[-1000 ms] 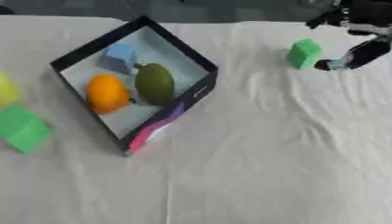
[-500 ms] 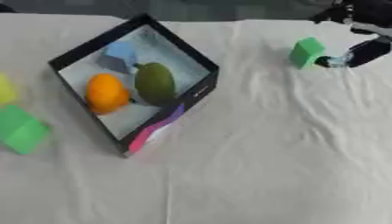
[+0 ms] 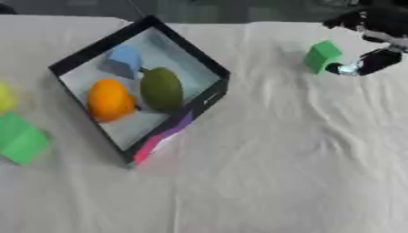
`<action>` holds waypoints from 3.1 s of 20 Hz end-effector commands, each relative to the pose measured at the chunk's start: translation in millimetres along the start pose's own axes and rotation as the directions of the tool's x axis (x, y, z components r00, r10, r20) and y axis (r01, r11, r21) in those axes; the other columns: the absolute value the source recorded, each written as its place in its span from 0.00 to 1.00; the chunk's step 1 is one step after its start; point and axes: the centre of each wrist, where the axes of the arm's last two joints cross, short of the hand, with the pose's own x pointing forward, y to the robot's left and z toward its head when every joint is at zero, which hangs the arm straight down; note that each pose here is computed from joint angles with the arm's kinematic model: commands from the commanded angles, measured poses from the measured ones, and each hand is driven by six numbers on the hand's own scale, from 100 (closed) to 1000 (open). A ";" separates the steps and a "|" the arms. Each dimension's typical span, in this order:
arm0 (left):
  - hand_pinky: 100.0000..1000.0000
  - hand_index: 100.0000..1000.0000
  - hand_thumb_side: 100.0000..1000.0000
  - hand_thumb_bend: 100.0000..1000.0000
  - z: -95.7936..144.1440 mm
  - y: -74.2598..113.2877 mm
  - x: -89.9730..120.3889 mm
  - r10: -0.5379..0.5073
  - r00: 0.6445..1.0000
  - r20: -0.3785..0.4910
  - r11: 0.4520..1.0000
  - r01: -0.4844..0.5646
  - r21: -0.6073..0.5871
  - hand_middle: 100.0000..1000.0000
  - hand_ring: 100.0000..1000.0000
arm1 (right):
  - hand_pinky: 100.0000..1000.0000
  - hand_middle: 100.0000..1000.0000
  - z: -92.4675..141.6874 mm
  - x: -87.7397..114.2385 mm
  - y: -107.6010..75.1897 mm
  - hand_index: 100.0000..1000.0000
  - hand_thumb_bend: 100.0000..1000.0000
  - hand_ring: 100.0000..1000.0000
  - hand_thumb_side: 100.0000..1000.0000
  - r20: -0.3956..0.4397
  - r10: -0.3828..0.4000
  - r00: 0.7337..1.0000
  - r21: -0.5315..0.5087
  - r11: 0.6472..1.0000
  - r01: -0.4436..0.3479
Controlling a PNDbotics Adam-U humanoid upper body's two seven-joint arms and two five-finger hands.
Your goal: Pick up objects on the table and place them in the box.
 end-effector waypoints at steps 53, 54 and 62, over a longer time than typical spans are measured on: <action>0.79 0.70 0.53 0.00 -6.5 0.4 5.5 -0.053 0.997 0.055 0.997 0.056 -0.054 0.71 0.60 | 0.86 0.84 47.5 -28.3 -0.6 1.00 0.38 0.88 0.73 -0.202 0.065 0.977 -0.007 0.998 -0.068; 0.79 0.70 0.53 0.00 -6.5 0.4 5.4 -0.053 0.997 0.055 0.997 0.056 -0.054 0.71 0.60 | 0.86 0.84 47.0 -28.2 -0.5 1.00 0.38 0.88 0.73 -0.202 0.061 0.977 -0.010 0.998 -0.065; 0.79 0.70 0.53 0.00 -6.2 0.1 4.4 -0.050 0.997 0.054 0.997 0.053 -0.057 0.71 0.60 | 0.82 0.82 45.6 -27.3 2.0 0.99 0.38 0.84 0.71 -0.214 0.031 0.976 -0.031 0.999 -0.038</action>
